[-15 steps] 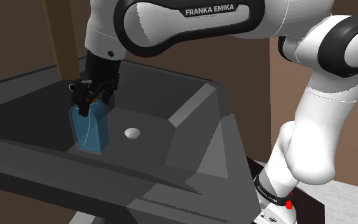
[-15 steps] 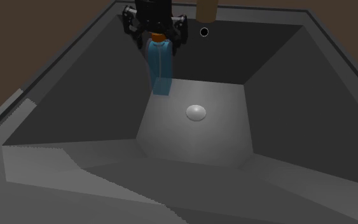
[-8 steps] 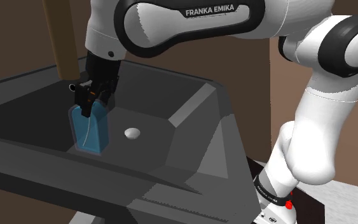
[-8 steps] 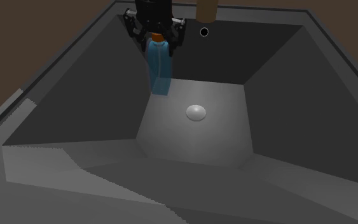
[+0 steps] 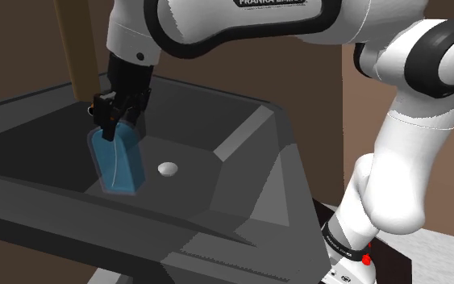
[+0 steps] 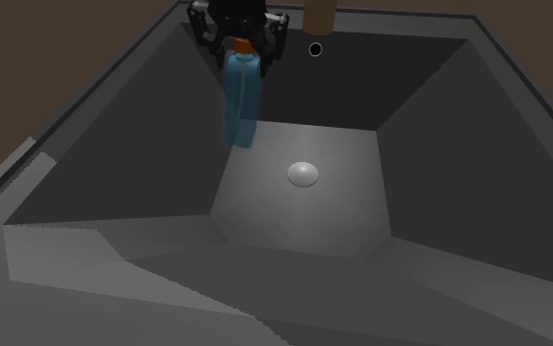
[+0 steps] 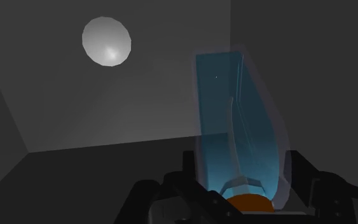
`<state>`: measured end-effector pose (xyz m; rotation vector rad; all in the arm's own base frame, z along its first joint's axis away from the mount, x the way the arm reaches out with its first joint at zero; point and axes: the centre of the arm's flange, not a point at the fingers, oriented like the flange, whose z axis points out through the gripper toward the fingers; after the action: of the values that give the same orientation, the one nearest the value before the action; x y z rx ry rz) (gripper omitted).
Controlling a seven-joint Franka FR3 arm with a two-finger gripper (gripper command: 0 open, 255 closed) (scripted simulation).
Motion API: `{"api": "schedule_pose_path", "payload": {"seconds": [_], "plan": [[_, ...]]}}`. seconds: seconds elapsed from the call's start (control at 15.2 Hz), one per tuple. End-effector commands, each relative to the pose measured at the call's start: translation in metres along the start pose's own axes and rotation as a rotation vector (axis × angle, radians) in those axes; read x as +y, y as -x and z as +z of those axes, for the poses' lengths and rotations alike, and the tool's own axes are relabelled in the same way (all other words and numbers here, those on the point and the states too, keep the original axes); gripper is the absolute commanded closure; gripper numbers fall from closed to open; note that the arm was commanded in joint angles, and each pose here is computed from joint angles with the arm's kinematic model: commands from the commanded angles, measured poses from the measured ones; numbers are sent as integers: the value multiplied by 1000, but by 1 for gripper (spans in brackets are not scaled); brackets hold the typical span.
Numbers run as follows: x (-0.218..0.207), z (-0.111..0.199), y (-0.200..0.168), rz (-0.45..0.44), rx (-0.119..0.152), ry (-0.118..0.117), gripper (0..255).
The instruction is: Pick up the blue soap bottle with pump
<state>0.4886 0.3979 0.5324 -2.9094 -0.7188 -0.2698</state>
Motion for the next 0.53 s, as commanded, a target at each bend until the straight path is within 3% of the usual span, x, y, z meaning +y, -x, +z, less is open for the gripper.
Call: {"api": "schedule_pose_path", "payload": {"seconds": [0.0, 0.46], "plan": [[-1, -10, -2, 0, 0, 0, 255], [-4, -46, -10, 0, 0, 0, 255]]}}
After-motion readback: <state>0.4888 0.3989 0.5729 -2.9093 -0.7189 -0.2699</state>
